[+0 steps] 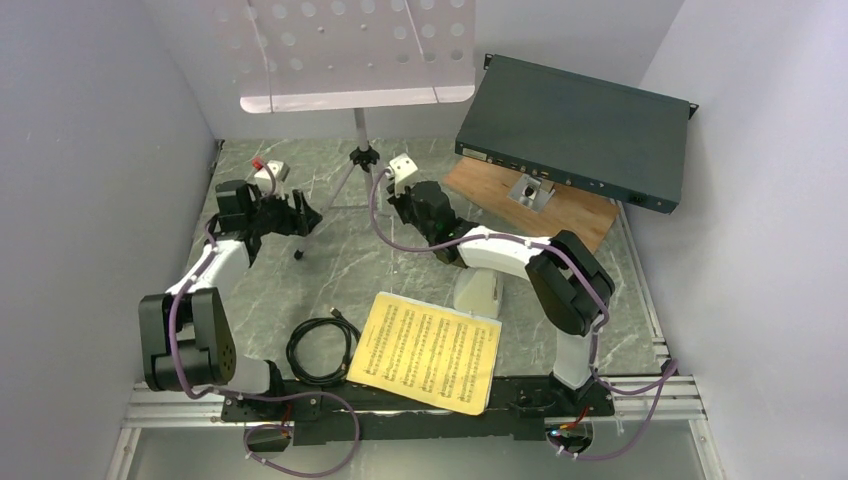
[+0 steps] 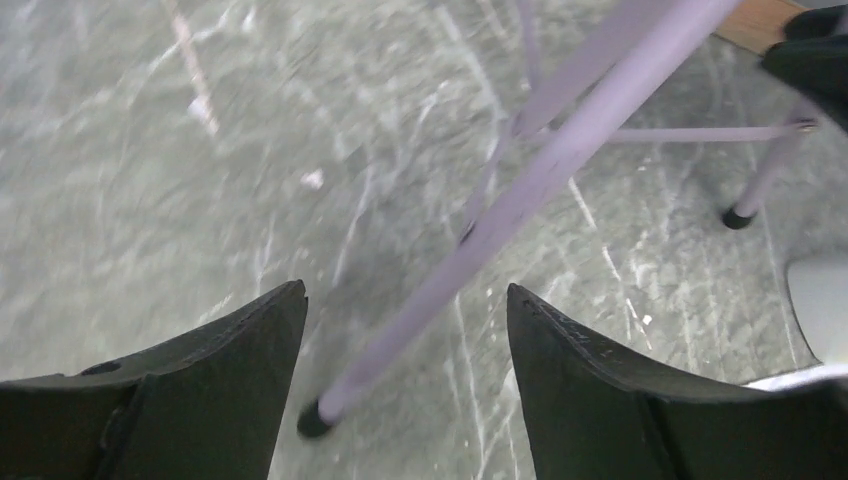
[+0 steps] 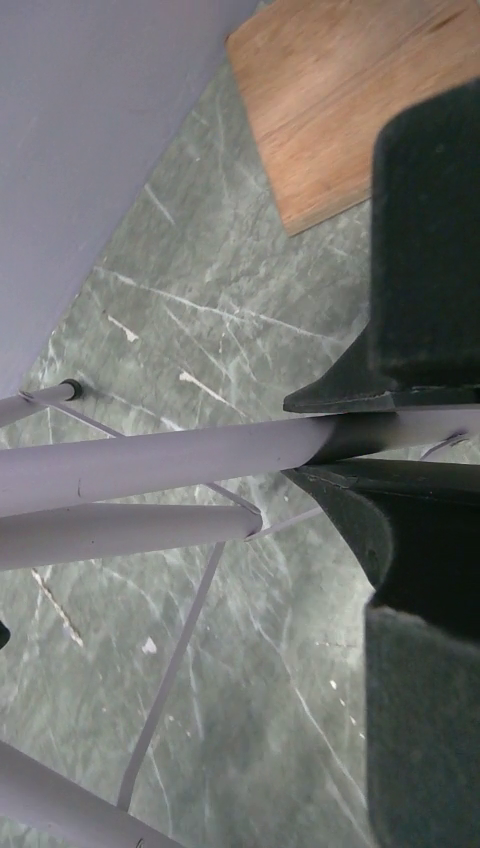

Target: Set up the instrument practice props

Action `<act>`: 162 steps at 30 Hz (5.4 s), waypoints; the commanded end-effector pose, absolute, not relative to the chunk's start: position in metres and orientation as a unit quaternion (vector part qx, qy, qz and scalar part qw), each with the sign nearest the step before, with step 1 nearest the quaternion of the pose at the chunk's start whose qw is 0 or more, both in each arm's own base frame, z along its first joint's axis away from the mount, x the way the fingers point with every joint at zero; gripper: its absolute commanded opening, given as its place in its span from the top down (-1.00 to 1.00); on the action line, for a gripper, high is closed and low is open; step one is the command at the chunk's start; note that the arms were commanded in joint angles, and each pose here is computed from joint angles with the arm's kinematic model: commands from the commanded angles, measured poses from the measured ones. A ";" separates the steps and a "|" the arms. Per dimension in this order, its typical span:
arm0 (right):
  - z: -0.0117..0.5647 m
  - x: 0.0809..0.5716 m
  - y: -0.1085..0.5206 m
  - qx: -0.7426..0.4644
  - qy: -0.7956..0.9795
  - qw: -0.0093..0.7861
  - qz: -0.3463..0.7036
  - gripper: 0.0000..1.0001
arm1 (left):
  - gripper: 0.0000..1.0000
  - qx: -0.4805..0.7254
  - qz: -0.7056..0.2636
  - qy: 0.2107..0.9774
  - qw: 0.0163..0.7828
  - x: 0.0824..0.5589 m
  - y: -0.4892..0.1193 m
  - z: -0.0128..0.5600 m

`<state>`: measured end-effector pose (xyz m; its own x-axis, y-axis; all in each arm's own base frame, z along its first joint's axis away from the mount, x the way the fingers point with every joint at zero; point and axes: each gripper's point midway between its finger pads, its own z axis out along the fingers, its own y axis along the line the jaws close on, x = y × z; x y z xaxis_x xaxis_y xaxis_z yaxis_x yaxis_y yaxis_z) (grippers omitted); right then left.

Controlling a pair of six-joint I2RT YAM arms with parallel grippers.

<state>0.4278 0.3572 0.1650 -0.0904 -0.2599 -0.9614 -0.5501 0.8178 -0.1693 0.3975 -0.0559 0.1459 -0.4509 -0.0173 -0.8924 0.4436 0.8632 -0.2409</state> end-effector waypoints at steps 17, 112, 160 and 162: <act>0.177 0.417 0.363 -0.250 0.749 0.606 0.098 0.29 | -0.71 -0.091 -0.357 0.817 0.443 0.266 -0.088 0.195; 0.271 0.154 0.311 -0.401 0.728 0.462 0.309 -0.56 | 0.45 0.178 -0.304 0.853 0.385 0.188 -0.200 0.259; 0.004 0.122 0.289 -0.309 0.902 0.210 0.218 0.34 | -0.62 -0.005 -0.368 0.915 0.166 0.180 -0.245 0.097; 0.004 0.122 0.289 -0.308 0.902 0.210 0.218 0.34 | -0.58 -0.006 -0.382 0.909 0.168 0.178 -0.248 0.103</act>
